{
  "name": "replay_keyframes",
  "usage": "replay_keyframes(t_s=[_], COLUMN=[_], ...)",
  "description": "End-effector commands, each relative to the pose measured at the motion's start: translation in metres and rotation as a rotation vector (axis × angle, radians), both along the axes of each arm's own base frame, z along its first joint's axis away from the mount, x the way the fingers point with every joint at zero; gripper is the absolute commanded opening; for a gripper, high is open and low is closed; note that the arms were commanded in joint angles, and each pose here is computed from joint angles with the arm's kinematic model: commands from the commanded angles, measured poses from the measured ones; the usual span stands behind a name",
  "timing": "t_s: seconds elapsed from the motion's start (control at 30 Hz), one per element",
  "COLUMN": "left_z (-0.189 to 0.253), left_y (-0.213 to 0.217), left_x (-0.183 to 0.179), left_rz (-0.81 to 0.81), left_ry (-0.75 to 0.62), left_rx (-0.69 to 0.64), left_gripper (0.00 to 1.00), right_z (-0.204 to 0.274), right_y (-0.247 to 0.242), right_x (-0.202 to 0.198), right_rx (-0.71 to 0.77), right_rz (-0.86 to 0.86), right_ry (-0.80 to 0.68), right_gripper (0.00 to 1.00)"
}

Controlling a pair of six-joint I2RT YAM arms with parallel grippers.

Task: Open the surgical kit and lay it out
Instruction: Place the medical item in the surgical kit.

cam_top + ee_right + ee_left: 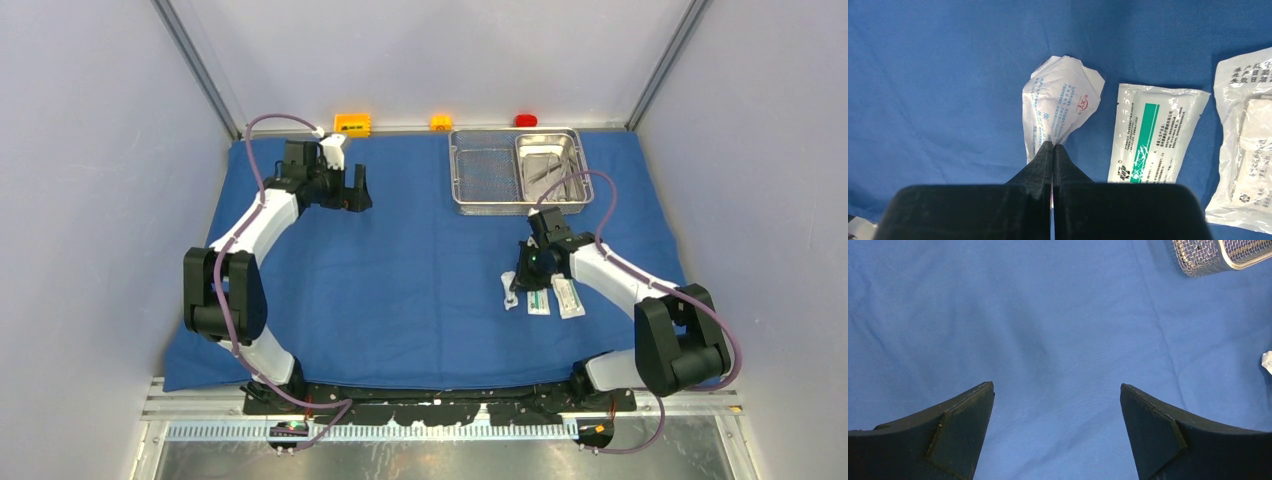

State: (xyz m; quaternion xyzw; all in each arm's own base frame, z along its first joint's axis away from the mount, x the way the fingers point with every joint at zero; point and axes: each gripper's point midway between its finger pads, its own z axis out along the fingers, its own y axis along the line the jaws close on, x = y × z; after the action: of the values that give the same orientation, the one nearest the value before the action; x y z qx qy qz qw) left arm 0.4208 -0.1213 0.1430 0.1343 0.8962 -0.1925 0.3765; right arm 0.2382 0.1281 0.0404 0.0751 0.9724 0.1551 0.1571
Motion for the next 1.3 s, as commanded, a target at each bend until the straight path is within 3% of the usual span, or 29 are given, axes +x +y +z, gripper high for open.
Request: replay_keyframes(t_s=[0.0, 0.5, 0.87, 1.03, 1.13, 1.27], left_z=[0.01, 0.011, 0.015, 0.014, 0.014, 0.016], left_y=[-0.004, -0.003, -0.002, -0.002, -0.002, -0.003], left_x=[-0.001, -0.006, -0.006, -0.006, -0.005, -0.003], left_rz=[-0.017, -0.017, -0.019, -0.02, -0.02, -0.019], left_ry=[-0.027, -0.021, -0.03, -0.032, -0.032, -0.031], left_rx=[-0.014, -0.011, -0.004, 0.0, 0.0, -0.004], left_gripper=[1.0, 1.0, 1.0, 1.0, 1.0, 1.0], right_z=[0.002, 0.002, 0.032, 0.05, 0.049, 0.046], right_y=[0.006, -0.003, -0.006, -0.002, -0.002, 0.003], right_x=[-0.001, -0.003, 0.013, 0.02, 0.015, 0.01], right_rx=[0.026, -0.029, -0.053, -0.038, -0.033, -0.013], right_rz=[0.044, 0.05, 0.056, 0.089, 0.102, 0.115], right_ry=[-0.022, -0.017, -0.098, -0.142, -0.132, -0.105], right_gripper=[0.03, 0.2, 0.3, 0.28, 0.14, 0.07])
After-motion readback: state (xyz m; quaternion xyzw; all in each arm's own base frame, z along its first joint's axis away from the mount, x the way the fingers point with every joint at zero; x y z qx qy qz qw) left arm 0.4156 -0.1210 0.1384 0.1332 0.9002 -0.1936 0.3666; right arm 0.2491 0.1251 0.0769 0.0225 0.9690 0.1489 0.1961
